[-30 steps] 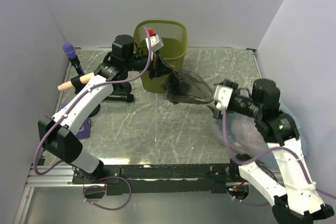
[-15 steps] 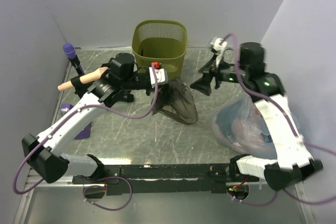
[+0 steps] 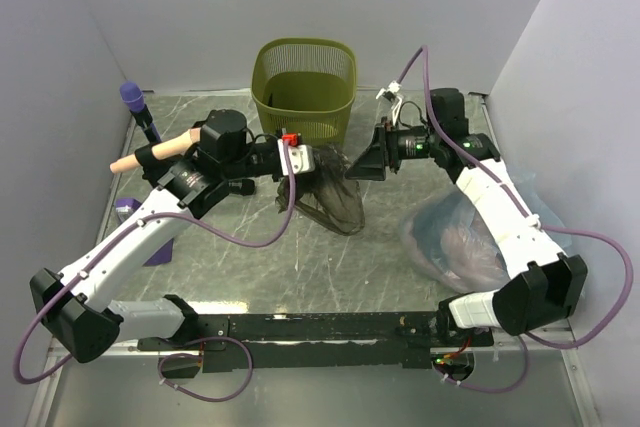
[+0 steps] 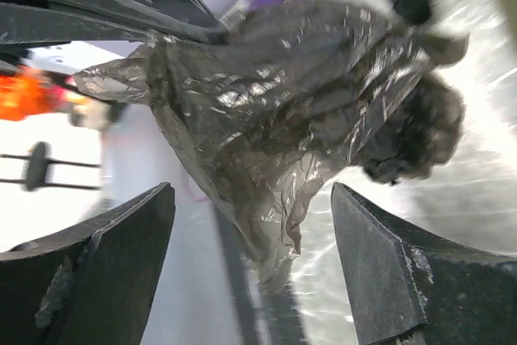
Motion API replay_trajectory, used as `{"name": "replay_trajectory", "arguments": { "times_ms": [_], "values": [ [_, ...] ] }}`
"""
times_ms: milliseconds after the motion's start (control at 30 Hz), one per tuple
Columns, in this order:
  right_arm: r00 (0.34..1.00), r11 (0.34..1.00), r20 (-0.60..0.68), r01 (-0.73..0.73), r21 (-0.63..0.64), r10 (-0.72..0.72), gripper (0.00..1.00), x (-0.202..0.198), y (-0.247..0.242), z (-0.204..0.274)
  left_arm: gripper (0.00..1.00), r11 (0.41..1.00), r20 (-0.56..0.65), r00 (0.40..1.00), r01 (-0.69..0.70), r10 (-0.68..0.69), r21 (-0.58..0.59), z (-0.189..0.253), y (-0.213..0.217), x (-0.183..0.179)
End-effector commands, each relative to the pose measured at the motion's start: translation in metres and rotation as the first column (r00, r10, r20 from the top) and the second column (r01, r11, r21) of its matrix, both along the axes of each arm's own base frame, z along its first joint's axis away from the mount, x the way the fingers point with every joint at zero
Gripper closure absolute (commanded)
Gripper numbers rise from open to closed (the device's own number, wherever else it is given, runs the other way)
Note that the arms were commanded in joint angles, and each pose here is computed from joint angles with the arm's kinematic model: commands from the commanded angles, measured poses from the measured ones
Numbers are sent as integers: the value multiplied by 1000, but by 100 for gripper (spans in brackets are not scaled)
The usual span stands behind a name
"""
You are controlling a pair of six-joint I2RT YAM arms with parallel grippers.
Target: Put the trash bags into the trash bin
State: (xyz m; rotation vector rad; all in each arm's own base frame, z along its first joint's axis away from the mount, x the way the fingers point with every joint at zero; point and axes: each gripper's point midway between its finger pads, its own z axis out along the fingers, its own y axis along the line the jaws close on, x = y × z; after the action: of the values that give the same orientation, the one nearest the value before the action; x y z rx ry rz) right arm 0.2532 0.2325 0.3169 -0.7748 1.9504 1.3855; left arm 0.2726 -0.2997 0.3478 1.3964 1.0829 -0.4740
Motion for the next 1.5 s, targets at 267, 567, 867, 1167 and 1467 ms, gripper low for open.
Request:
{"name": "replay_trajectory", "arguments": {
  "times_ms": [267,567,867,1167,1467],
  "values": [
    [989,999,-144,46,28,-42,20,17,0,-23,99,998,164,986,15,-4,-65,35,1,-5],
    [958,957,-184,-174,234,219,72,-3,10,6,99,997,150,989,-4,15,-72,28,-4,2],
    [989,980,150,-48,193,19,100,45,-45,68,84,989,-5,991,-132,132,-68,2,7,12],
    [863,1000,504,12,29,-25,100,46,-65,108,29,936,-431,887,-279,166,-215,-16,7,1],
    [827,998,562,47,-30,-22,100,36,-69,111,10,900,-762,646,-307,-40,-308,-14,-2,31]
  ]
}}
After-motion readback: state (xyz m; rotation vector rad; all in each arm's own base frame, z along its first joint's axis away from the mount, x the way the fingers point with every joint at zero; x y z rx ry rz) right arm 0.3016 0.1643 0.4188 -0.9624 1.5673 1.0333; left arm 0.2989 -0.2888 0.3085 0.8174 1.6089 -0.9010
